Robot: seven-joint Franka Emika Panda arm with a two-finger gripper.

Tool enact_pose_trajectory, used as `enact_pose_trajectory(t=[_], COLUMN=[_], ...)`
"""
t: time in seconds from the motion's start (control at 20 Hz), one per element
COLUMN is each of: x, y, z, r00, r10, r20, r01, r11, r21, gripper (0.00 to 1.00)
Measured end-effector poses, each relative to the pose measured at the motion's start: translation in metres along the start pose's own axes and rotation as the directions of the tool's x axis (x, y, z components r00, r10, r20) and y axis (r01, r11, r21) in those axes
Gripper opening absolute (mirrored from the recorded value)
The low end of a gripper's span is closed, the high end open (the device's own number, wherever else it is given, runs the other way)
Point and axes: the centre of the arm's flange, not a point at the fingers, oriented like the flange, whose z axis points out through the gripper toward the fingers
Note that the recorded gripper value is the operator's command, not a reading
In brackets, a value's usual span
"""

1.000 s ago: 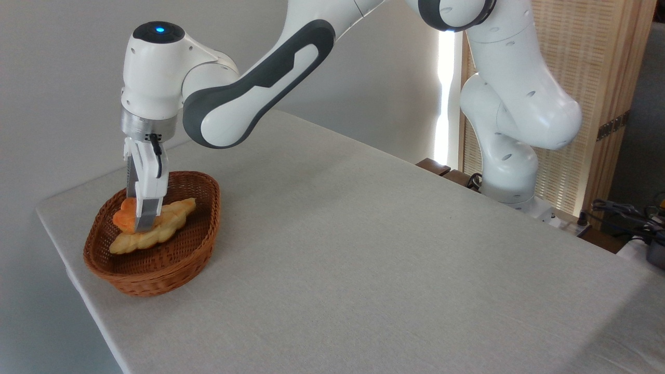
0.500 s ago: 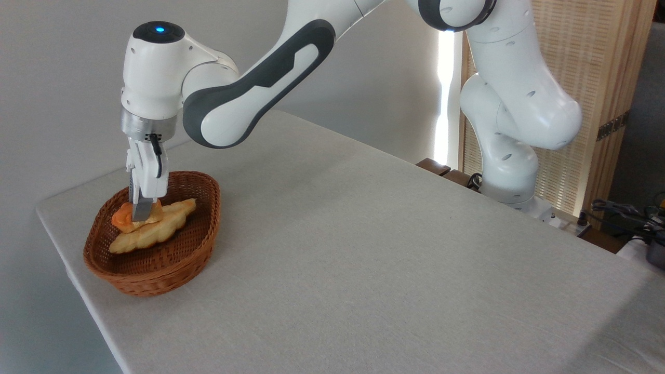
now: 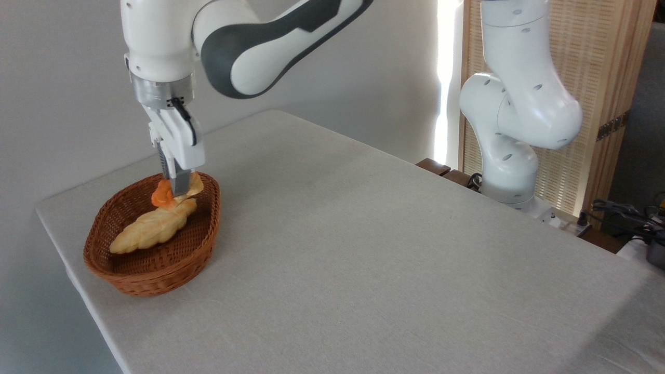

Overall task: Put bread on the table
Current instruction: 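Lift the orange bun out of the basket and carry it away, then lower the orange bun onto the tablecloth and open the gripper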

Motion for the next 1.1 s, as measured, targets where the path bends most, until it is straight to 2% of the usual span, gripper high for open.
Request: enact_pose_trajectory(t=[0.1,0.2,0.3,0.35,0.4,0.45,0.5,0.55,0.7,1.1], x=[-0.017,-0.040,-0.065,-0.074,-0.080,-0.084,-0.086,-0.088,-0.098,-0.106], y=[-0.005,-0.007,-0.010,-0.008,-0.002,0.008,0.017,0.025,0.030,0.028], z=[-0.016,-0.032,-0.044,-0.043,-0.037,-0.025,-0.010,0.004,0.038,0.042], r00=[0.998,0.990,0.971,0.958,0.945,0.931,0.919,0.910,0.899,0.894], r10=[0.026,0.072,0.106,0.119,0.133,0.151,0.171,0.185,0.197,0.189], r20=[0.050,0.121,0.216,0.261,0.300,0.333,0.356,0.371,0.390,0.406], r01=[-0.025,-0.064,-0.098,-0.113,-0.130,-0.147,-0.163,-0.175,-0.183,-0.168], r11=[0.999,0.995,0.994,0.993,0.991,0.988,0.985,0.983,0.980,0.982], r21=[-0.031,-0.073,-0.052,-0.036,-0.029,-0.037,-0.052,-0.061,-0.074,-0.088], gripper=[0.19,0.27,0.33,0.42,0.57,0.75,0.90,1.00,1.00,1.00])
